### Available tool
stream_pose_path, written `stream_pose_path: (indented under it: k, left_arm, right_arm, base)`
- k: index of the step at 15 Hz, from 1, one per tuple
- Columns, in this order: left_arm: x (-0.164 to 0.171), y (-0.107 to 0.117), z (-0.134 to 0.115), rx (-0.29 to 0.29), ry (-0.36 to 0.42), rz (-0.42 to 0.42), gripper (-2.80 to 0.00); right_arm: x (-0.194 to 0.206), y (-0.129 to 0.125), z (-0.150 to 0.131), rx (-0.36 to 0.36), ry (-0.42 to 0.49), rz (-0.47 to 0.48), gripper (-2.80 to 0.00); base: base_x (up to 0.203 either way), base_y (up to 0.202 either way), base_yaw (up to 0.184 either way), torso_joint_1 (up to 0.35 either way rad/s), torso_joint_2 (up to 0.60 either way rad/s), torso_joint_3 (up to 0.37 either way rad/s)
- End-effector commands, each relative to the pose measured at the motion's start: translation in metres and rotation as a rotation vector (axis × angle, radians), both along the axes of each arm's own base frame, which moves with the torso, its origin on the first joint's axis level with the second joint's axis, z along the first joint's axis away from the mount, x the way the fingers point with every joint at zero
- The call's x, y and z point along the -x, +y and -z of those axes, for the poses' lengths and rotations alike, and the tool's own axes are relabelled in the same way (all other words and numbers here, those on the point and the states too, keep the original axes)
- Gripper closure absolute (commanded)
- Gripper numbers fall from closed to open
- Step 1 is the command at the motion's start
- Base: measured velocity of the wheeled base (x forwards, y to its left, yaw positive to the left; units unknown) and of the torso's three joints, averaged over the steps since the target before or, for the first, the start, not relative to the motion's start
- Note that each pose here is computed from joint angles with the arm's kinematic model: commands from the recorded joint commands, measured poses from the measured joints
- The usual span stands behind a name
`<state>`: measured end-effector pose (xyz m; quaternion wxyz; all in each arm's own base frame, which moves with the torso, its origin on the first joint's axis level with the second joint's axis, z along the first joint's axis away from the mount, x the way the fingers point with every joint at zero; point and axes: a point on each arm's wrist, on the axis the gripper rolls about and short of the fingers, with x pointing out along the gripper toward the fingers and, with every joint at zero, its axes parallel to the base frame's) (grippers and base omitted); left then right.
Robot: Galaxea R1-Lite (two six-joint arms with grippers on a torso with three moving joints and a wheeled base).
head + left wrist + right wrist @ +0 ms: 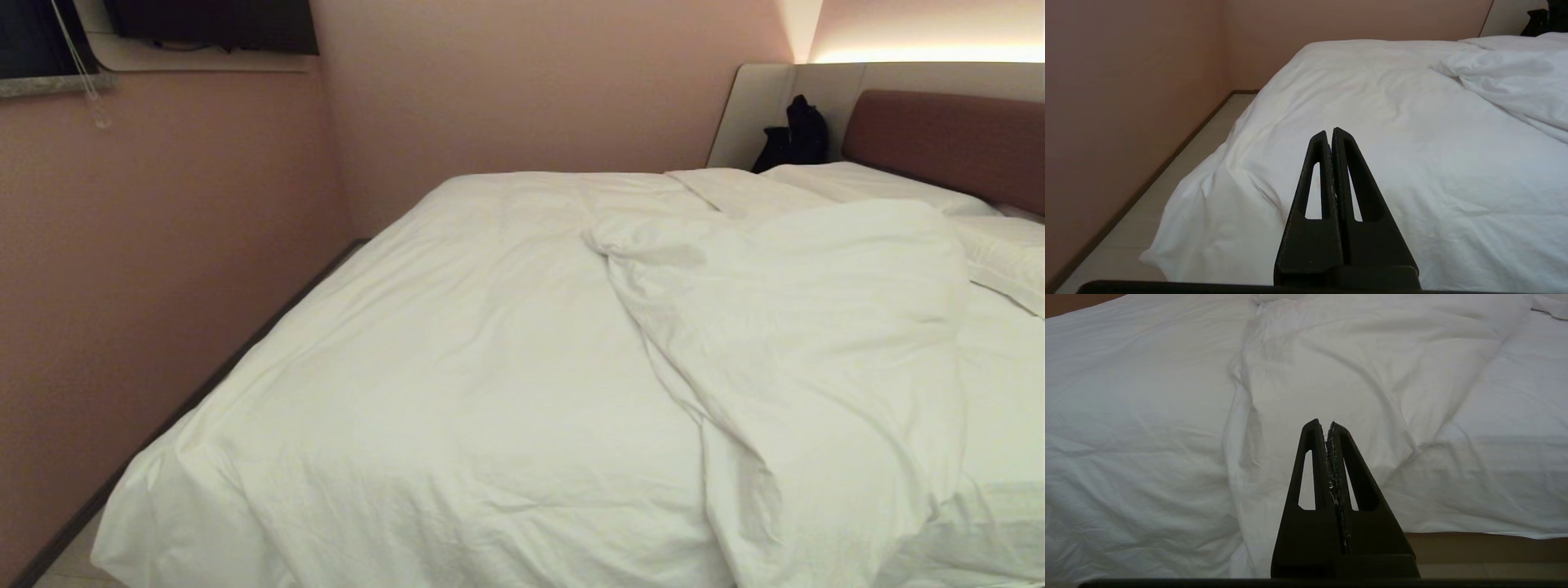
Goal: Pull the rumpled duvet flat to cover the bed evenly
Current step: Hold the folded corner of the quilt
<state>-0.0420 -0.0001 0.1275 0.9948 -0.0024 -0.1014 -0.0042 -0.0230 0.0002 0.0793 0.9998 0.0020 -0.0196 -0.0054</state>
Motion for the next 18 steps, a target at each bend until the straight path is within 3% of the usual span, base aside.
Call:
stream_pose_path:
  k: [1, 9, 18]
  left_arm:
    - [-0.006, 0.000, 0.012, 0.001, 0.039, 0.000, 0.00]
    - [-0.018, 0.000, 0.046, 0.001, 0.166, 0.000, 0.00]
    - [-0.019, 0.000, 0.051, 0.006, 0.191, -0.006, 0.00]
  right_arm:
    - [0.000, 0.000, 0.000, 0.000, 0.001, 0.000, 0.00]
    - [0.000, 0.000, 0.000, 0.000, 0.001, 0.001, 0.00]
    - [0.000, 0.000, 0.000, 0.000, 0.001, 0.000, 0.00]
  base:
    - [0.000, 0.000, 0.000, 0.000, 0.00, 0.000]
    - [0.000, 0.000, 0.000, 0.000, 0.00, 0.000]
    - [0.000, 0.000, 0.000, 0.000, 0.00, 0.000]
